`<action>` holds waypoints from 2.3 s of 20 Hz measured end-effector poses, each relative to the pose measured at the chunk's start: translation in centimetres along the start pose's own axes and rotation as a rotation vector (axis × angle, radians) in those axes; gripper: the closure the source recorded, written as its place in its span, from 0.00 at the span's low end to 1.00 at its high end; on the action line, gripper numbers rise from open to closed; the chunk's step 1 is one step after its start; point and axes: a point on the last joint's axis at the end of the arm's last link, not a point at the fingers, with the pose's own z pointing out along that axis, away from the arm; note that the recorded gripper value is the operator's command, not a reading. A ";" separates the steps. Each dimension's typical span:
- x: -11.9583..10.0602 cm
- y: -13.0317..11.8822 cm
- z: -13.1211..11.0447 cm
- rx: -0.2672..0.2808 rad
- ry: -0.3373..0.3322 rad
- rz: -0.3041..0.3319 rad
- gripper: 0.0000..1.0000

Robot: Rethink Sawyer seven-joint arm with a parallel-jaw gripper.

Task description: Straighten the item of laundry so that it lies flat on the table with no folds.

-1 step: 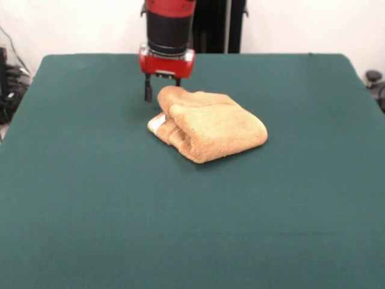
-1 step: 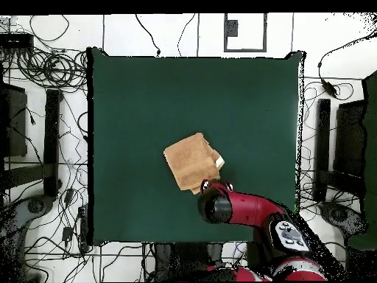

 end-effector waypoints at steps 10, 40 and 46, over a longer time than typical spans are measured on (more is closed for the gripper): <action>-1.2 3.1 -1.4 0.038 -0.053 0.003 0.00; -0.2 4.1 -6.3 0.055 -0.299 0.264 0.00; -1.4 2.7 -5.5 0.063 -0.309 0.284 0.00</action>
